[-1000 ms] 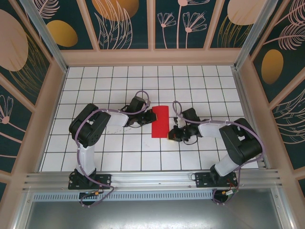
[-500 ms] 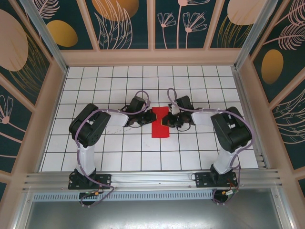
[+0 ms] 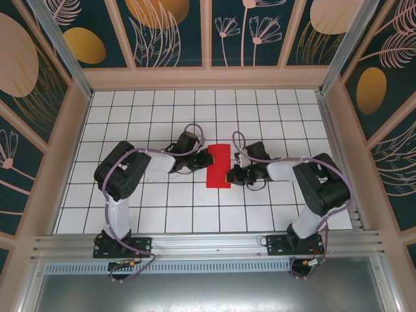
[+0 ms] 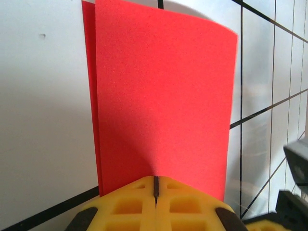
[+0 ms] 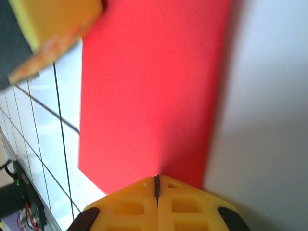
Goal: Fold a paper plane with a square sheet of paper (pick it up from the middle)
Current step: Fold the square sheet of paper in half at the center of the table.
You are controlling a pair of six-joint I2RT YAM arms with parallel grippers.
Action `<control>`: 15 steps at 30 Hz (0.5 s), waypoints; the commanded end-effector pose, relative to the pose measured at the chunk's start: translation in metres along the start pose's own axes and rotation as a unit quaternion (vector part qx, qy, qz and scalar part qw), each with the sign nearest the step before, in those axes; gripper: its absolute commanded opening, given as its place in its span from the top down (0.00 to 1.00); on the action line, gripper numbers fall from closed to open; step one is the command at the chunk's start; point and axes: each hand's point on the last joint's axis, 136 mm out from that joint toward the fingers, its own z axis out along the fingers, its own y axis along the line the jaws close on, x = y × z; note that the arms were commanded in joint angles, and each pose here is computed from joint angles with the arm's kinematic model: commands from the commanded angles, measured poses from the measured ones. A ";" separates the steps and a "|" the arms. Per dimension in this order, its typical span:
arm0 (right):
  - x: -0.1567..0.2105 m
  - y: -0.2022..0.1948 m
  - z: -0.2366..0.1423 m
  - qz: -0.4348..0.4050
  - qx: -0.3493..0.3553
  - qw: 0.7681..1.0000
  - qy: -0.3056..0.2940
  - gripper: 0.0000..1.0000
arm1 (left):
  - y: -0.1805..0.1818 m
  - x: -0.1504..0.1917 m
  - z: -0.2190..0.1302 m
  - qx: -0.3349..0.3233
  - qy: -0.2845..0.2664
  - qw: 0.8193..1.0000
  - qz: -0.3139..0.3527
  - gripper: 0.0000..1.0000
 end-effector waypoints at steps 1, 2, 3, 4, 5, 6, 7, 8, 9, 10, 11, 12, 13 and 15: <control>0.038 -0.016 -0.013 0.035 0.030 0.998 0.049 1.00 | 0.151 0.083 -0.007 -0.255 0.091 0.959 -0.083 1.00; 0.028 -0.010 -0.018 0.031 0.022 0.999 0.032 1.00 | 0.150 0.081 -0.007 -0.254 0.090 0.960 -0.081 1.00; 0.013 -0.002 -0.025 0.025 0.012 1.000 0.007 1.00 | 0.148 0.080 -0.007 -0.251 0.088 0.961 -0.078 1.00; -0.004 0.006 -0.033 0.019 0.007 1.000 -0.023 1.00 | 0.147 0.079 -0.007 -0.250 0.088 0.961 -0.078 1.00; -0.019 0.013 -0.039 0.011 0.001 0.999 -0.048 1.00 | 0.145 0.078 -0.007 -0.247 0.087 0.962 -0.076 1.00; -0.035 0.021 -0.045 0.003 -0.006 0.997 -0.071 1.00 | 0.143 0.077 -0.007 -0.244 0.086 0.963 -0.074 1.00; -0.050 0.026 -0.047 -0.001 -0.009 0.996 -0.089 1.00 | 0.141 0.076 -0.007 -0.242 0.086 0.964 -0.072 1.00; -0.060 0.030 -0.046 -0.005 -0.012 0.995 -0.097 1.00 | 0.140 0.076 -0.007 -0.240 0.087 0.964 -0.070 1.00; -0.069 0.034 -0.042 -0.006 -0.016 0.995 -0.101 1.00 | 0.140 0.075 -0.007 -0.239 0.087 0.965 -0.069 1.00; -0.076 0.034 -0.034 -0.003 -0.017 0.995 -0.098 1.00 | 0.139 0.075 -0.007 -0.238 0.088 0.965 -0.069 1.00; -0.080 0.035 -0.026 -0.004 -0.019 0.996 -0.090 1.00 | 0.138 0.074 -0.007 -0.238 0.087 0.965 -0.069 1.00; -0.084 0.035 -0.017 -0.007 -0.017 0.996 -0.085 1.00 | 0.138 0.075 -0.007 -0.237 0.087 0.965 -0.069 1.00; -0.088 0.034 -0.010 -0.006 -0.014 0.996 -0.083 1.00 | 0.138 0.074 -0.007 -0.237 0.087 0.965 -0.068 1.00; -0.096 0.031 0.001 -0.001 -0.019 0.997 -0.079 1.00 | 0.139 0.075 -0.007 -0.238 0.088 0.965 -0.068 1.00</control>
